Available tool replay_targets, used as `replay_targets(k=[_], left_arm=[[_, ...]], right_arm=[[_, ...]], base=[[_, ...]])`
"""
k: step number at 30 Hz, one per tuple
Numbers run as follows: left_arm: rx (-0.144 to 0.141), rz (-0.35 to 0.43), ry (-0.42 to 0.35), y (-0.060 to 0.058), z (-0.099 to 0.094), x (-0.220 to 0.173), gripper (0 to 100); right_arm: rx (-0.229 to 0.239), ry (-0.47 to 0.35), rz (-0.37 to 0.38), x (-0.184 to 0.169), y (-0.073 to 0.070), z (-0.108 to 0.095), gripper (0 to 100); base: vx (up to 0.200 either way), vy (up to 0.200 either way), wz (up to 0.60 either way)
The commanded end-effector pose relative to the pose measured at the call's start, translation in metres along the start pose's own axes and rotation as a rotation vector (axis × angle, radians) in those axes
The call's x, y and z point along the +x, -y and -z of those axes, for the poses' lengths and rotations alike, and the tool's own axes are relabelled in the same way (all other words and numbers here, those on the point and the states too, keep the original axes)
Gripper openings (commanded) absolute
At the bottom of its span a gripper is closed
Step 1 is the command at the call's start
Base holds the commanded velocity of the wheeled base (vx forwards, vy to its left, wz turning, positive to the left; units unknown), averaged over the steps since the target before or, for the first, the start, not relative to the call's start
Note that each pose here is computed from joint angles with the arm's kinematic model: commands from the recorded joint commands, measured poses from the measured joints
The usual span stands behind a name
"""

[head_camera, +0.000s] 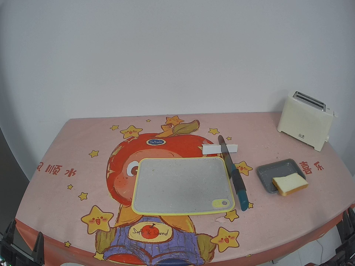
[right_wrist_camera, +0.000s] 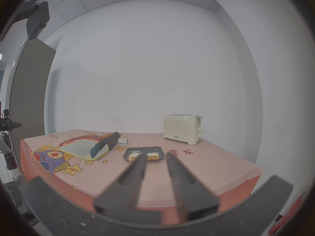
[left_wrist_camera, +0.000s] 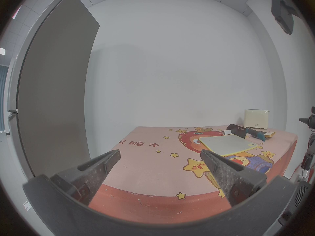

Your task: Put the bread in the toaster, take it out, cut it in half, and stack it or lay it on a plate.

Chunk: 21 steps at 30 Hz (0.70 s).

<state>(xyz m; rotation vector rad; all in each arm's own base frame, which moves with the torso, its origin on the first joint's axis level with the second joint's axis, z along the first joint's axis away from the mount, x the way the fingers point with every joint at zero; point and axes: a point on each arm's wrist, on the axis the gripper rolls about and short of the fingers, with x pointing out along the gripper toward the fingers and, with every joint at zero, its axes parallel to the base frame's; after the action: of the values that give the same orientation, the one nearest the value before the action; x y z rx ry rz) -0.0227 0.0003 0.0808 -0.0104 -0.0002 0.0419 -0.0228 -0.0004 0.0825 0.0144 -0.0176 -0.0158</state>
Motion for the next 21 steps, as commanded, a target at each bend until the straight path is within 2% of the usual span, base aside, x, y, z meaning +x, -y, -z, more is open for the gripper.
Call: replay_targets(k=[1, 9, 14, 21], left_arm=[[0.000, -0.001, -0.006, 0.0000, 0.0050, 0.0005, 100], [0.000, -0.001, -0.006, 0.0000, 0.0050, 0.0005, 100], [0.000, -0.001, -0.008, 0.0000, 0.0052, 0.0005, 100], [0.000, -0.001, -0.008, 0.0000, 0.0052, 0.0005, 100]], right_arm=[[0.006, -0.003, 0.010, 0.0004, 0.0003, 0.0039, 100], [-0.002, -0.002, 0.007, 0.0003, 0.0003, 0.0039, 100], [-0.037, -0.008, -0.007, 0.0004, 0.0000, 0.0048, 100], [-0.040, -0.008, -0.013, 0.0003, -0.0002, 0.0045, 100]], base=[[0.000, 0.000, 0.00], [0.000, 0.000, 0.00], [0.000, 0.000, 0.00], [0.000, 0.000, 0.00]])
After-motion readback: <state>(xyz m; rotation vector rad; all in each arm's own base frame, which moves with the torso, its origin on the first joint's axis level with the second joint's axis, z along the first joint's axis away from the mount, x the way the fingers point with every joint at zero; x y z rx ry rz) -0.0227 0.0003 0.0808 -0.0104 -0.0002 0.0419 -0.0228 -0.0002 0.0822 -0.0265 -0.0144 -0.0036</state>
